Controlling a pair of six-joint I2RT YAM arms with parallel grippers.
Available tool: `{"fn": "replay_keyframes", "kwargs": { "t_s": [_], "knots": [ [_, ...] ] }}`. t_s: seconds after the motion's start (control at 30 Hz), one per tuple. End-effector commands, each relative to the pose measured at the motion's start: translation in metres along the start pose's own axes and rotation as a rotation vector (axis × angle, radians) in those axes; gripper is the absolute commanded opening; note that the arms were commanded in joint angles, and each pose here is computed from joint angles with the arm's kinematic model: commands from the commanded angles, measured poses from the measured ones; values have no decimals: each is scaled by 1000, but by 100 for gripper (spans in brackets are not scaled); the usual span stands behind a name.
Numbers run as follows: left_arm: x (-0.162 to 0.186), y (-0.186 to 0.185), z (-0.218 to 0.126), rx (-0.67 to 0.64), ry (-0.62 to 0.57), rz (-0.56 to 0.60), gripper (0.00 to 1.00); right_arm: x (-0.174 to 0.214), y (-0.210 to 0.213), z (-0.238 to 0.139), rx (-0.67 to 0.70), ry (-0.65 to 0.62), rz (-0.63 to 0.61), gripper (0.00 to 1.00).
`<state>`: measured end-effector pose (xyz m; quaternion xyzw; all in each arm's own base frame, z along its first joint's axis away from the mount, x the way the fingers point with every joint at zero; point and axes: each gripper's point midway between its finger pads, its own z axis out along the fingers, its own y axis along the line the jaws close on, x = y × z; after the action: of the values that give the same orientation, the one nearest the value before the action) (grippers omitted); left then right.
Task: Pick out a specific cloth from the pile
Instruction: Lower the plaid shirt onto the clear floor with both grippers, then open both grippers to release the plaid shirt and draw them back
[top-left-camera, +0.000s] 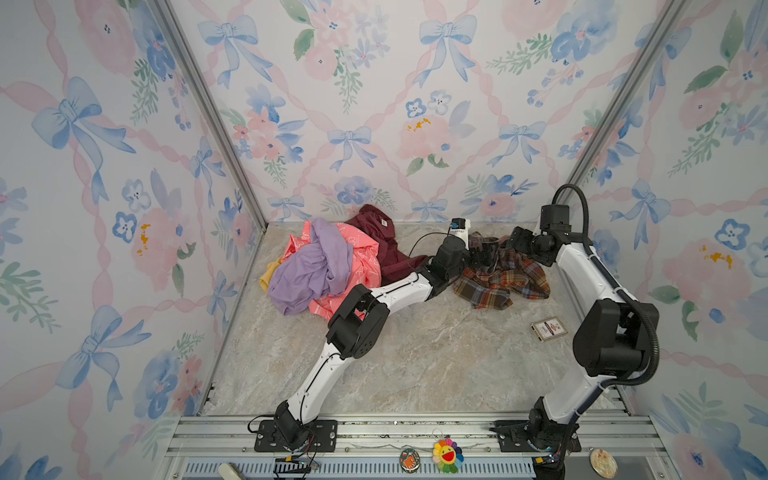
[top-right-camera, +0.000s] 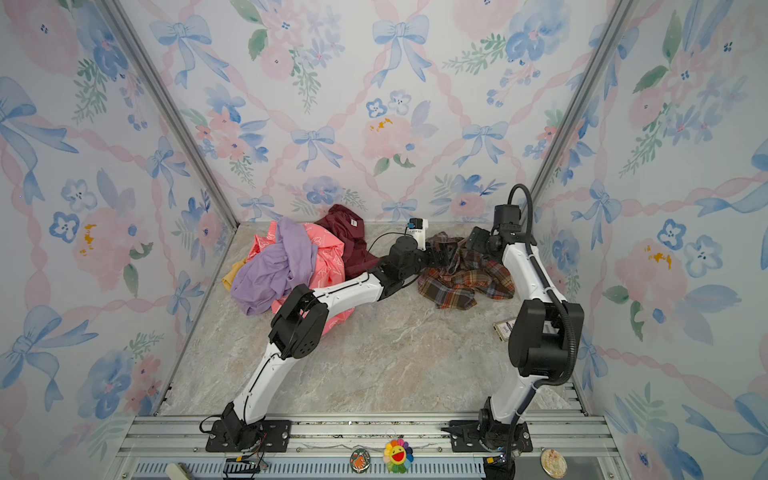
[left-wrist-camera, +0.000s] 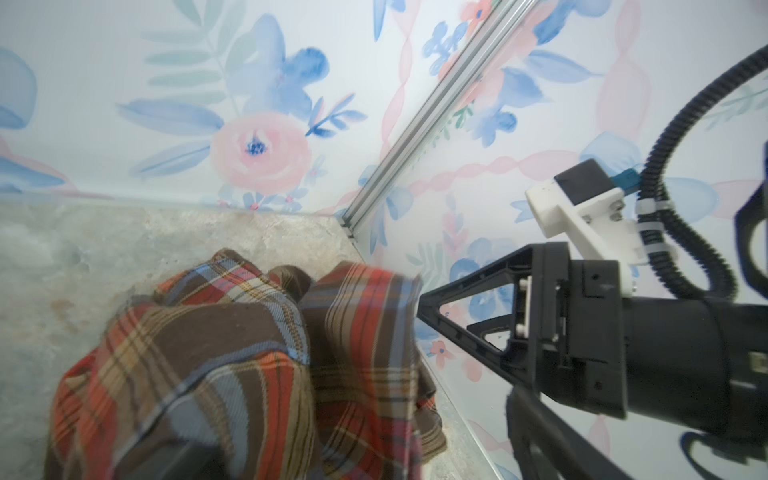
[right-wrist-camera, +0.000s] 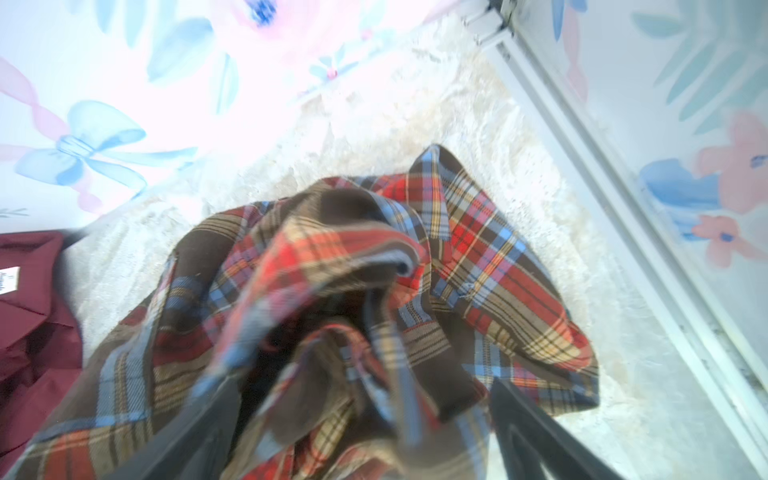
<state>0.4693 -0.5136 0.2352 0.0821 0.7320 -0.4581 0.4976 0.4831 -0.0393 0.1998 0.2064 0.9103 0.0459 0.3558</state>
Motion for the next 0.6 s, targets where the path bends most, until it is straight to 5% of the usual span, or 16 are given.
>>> {"fn": "replay_keyframes", "kwargs": {
  "t_s": [0.0, 0.23, 0.57],
  "knots": [
    [-25, -14, -18, 43, -4, 79, 98, 13, -11, -12, 23, 64, -40, 97],
    [-10, -10, -43, 90, 113, 99, 98, 38, -32, -37, 24, 57, -21, 97],
    [92, -19, 24, 125, 292, -29, 97, 67, -22, -55, -124, -50, 77, 97]
  ]
}}
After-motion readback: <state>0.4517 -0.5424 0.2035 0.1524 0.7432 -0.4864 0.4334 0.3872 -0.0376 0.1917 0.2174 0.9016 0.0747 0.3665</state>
